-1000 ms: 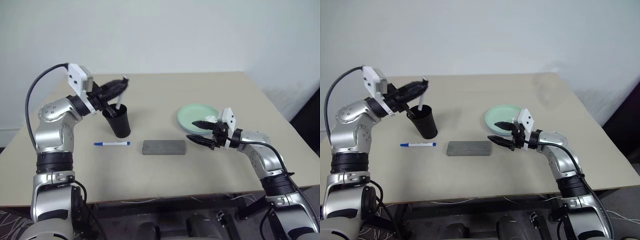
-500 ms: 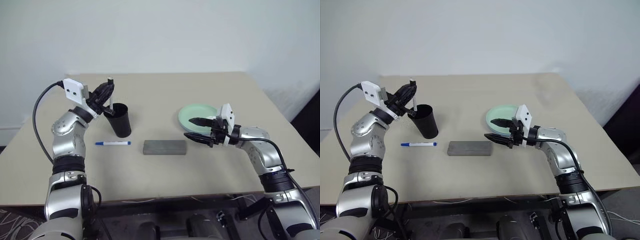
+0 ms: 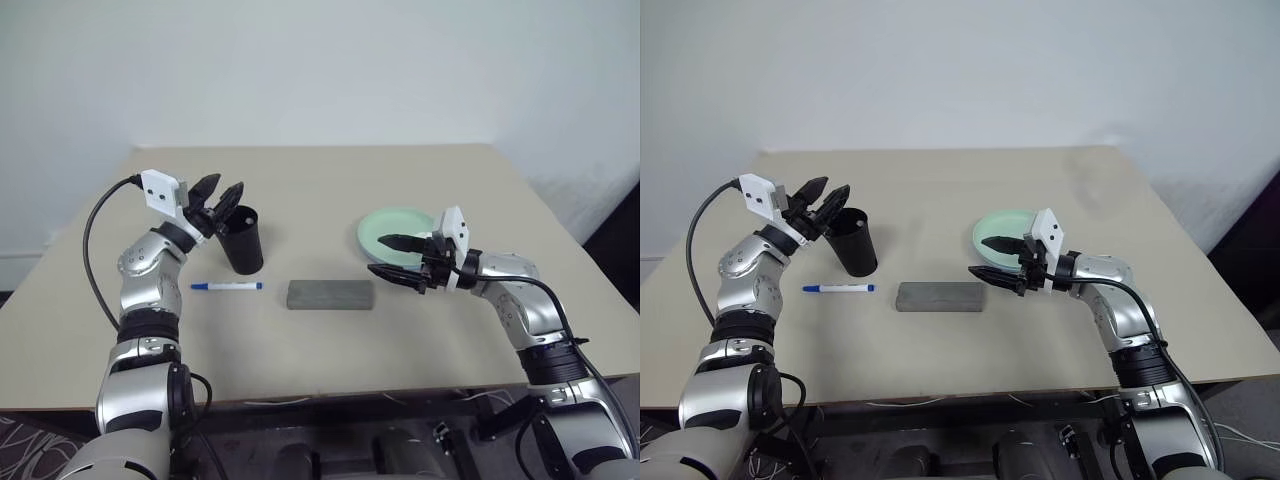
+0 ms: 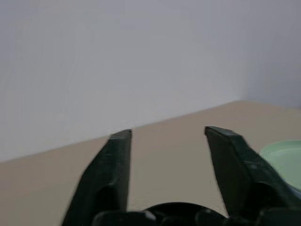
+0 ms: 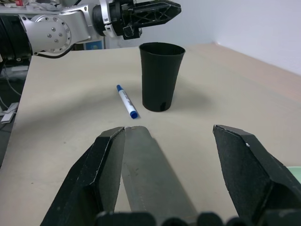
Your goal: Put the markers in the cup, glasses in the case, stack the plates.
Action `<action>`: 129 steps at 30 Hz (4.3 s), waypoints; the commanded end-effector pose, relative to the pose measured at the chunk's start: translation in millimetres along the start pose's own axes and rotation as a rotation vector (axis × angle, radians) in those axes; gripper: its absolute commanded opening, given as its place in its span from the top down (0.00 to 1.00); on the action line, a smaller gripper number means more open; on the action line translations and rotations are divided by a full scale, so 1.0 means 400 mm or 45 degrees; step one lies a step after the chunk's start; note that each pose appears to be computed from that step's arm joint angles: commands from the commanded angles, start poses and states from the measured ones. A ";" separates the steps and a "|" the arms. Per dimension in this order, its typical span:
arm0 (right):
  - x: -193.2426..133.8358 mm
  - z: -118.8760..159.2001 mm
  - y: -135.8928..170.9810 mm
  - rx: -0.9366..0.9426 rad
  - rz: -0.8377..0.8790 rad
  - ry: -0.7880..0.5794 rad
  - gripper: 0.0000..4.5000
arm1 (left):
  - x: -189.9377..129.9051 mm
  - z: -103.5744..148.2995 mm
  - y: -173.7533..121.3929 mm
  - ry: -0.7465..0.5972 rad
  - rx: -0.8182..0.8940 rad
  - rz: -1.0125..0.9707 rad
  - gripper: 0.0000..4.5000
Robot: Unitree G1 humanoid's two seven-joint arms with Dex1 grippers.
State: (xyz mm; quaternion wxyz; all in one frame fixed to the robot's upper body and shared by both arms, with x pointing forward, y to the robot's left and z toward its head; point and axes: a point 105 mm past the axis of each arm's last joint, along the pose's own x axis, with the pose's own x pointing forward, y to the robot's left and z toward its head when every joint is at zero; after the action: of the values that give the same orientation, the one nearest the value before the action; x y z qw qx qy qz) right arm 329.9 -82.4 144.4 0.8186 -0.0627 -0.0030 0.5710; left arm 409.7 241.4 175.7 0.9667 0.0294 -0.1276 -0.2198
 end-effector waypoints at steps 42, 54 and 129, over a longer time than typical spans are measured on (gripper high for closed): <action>0.009 0.034 -0.011 -0.056 0.004 -0.045 0.28 | -0.206 -0.073 0.060 1.265 0.494 -0.873 0.14; -0.004 0.027 -0.015 -0.054 -0.021 -0.030 0.28 | -0.174 -0.147 0.030 1.324 0.550 -0.857 0.14; 0.045 0.104 -0.009 -0.115 0.074 -0.120 0.28 | 0.010 0.088 0.038 -0.129 0.049 0.019 0.97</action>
State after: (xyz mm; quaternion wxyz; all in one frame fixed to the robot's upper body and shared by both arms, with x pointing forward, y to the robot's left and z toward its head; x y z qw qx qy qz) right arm 335.7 -64.4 164.1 0.8016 -0.0626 -0.0274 0.5940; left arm 411.3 247.6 198.7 0.9611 0.0390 -0.1505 -0.2284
